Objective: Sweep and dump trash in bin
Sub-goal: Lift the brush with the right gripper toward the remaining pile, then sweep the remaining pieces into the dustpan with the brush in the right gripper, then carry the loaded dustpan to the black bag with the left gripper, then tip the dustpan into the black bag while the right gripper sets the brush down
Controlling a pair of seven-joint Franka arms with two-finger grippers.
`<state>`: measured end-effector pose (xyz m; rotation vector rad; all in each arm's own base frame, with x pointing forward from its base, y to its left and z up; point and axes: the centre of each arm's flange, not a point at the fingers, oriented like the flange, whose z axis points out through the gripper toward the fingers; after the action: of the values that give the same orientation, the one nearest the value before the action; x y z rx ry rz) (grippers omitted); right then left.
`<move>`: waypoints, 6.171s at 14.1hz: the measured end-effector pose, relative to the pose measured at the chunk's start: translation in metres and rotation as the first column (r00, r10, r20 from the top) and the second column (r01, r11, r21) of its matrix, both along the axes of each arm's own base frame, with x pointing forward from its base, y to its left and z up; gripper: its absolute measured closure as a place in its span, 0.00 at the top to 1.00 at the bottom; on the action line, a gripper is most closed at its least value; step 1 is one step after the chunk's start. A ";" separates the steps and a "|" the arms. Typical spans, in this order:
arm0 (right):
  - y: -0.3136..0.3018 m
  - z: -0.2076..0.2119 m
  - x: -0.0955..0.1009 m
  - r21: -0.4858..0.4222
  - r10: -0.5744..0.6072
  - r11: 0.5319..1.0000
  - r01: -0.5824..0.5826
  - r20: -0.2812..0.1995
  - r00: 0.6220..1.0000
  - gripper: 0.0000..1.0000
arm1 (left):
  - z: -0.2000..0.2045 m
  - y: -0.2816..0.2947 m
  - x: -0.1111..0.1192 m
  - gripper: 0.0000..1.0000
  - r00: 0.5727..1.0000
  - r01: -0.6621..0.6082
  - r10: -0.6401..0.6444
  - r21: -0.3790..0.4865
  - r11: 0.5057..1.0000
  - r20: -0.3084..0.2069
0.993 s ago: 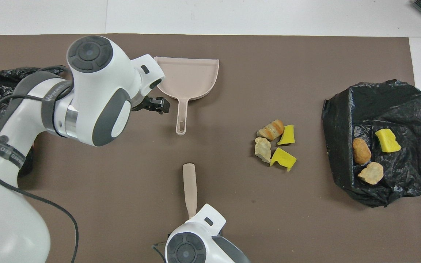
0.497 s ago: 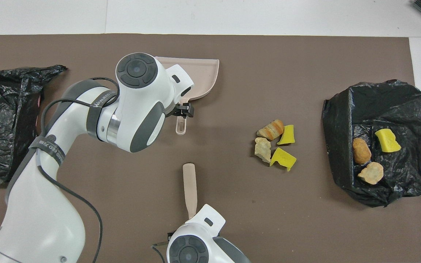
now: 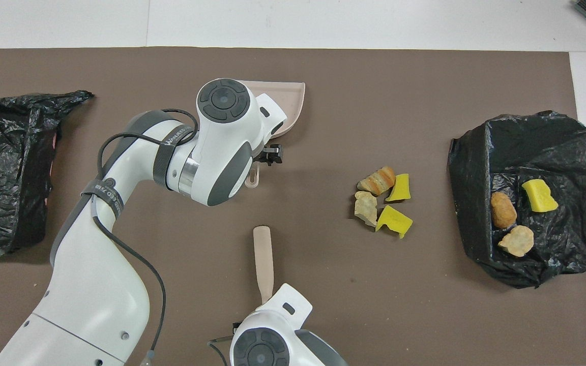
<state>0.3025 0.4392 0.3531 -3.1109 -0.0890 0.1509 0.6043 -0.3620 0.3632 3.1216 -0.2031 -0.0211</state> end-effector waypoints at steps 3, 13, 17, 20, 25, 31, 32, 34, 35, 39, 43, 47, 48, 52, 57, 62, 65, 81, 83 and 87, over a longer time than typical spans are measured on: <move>-0.018 0.021 0.013 -0.027 -0.035 0.999 0.035 -0.012 0.999 0.26 | 0.001 0.000 0.001 0.46 1.000 -0.001 0.001 -0.001 1.000 0.002; -0.171 0.079 0.089 -0.267 -0.091 0.960 0.087 -0.002 0.996 0.26 | 0.024 0.040 0.016 0.31 0.967 0.257 -0.256 0.016 0.966 -0.008; -0.264 0.065 0.133 -0.359 -0.006 0.933 -0.008 -0.040 0.999 0.26 | 0.046 0.067 0.007 0.31 0.862 0.501 -0.498 0.008 0.866 -0.095; -0.318 0.050 0.155 -0.372 0.024 0.926 -0.057 -0.092 0.995 0.26 | 0.053 0.080 -0.002 0.31 0.746 0.662 -0.648 0.061 0.747 -0.156; -0.307 0.008 0.158 -0.364 0.045 0.927 -0.091 -0.133 0.990 0.26 | 0.037 0.080 -0.028 0.31 0.481 0.870 -0.851 -0.001 0.493 -0.213; -0.245 -0.020 0.144 -0.234 0.021 0.971 -0.054 -0.141 0.990 0.26 | 0.021 0.030 -0.084 0.31 0.243 0.970 -0.961 0.020 0.243 -0.131; -0.231 -0.020 0.140 -0.196 0.016 0.980 -0.045 -0.145 0.989 0.26 | 0.021 0.021 -0.094 0.31 0.221 0.975 -0.966 0.019 0.220 -0.132; -0.207 -0.021 0.132 -0.131 -0.001 0.991 -0.019 -0.148 0.989 0.26 | 0.018 0.012 -0.114 0.31 0.189 0.982 -0.973 0.019 0.188 -0.133; -0.198 -0.022 0.130 -0.098 -0.007 0.995 -0.008 -0.150 0.989 0.26 | 0.015 0.011 -0.124 0.31 0.176 0.984 -0.976 0.023 0.175 -0.126; -0.156 -0.013 0.128 0.047 -0.047 0.997 0.056 -0.175 0.983 0.26 | 0.008 0.013 -0.144 0.31 0.156 0.987 -0.983 0.042 0.153 -0.097; -0.131 0.020 0.139 0.078 -0.048 0.995 0.064 -0.193 0.980 0.26 | -0.001 0.024 -0.143 0.31 0.160 0.986 -0.985 0.054 0.156 -0.071; -0.146 0.087 0.144 0.075 -0.046 0.995 0.062 -0.195 0.980 0.26 | 0.003 0.059 -0.116 0.31 0.164 0.986 -0.986 0.022 0.164 -0.030; -0.150 0.102 0.140 0.072 -0.045 0.996 0.059 -0.189 0.981 0.26 | 0.008 0.073 -0.105 0.31 0.168 0.986 -0.986 0.019 0.168 -0.015; -0.144 0.120 0.127 0.073 -0.019 0.997 0.031 -0.167 0.986 0.26 | 0.037 0.117 -0.070 0.31 0.191 0.981 -0.980 0.023 0.192 0.047; -0.091 0.120 0.068 0.011 0.015 1.000 -0.014 -0.156 0.988 0.26 | 0.064 0.186 -0.034 0.31 0.210 0.977 -0.959 -0.016 0.211 0.191; -0.070 0.069 0.006 -0.011 -0.017 1.000 0.016 -0.121 0.993 0.26 | 0.090 0.219 -0.021 0.31 0.236 0.972 -0.943 -0.048 0.231 0.237; -0.060 0.038 0.000 -0.022 -0.040 0.999 0.037 -0.160 0.986 0.26 | 0.115 0.264 -0.012 0.31 0.239 0.971 -0.943 -0.068 0.230 0.230; -0.055 0.004 0.008 -0.055 -0.089 0.995 0.079 -0.206 0.974 0.82 | 0.160 0.604 -0.030 0.31 0.217 0.975 -0.974 0.036 0.220 0.064; -0.062 0.028 0.039 -0.013 -0.129 0.992 0.129 -0.167 0.977 1.00 | 0.167 0.643 -0.029 0.31 0.204 0.978 -0.979 0.053 0.204 0.006; -0.104 0.082 0.115 0.008 -0.199 0.980 0.199 -0.002 0.980 1.00 | 0.178 0.677 -0.019 0.31 0.173 0.981 -0.966 0.126 0.150 -0.191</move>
<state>0.4170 0.3355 0.4353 -3.0869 0.2200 0.1476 0.5857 0.3148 0.5417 2.4137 -2.3269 -0.1642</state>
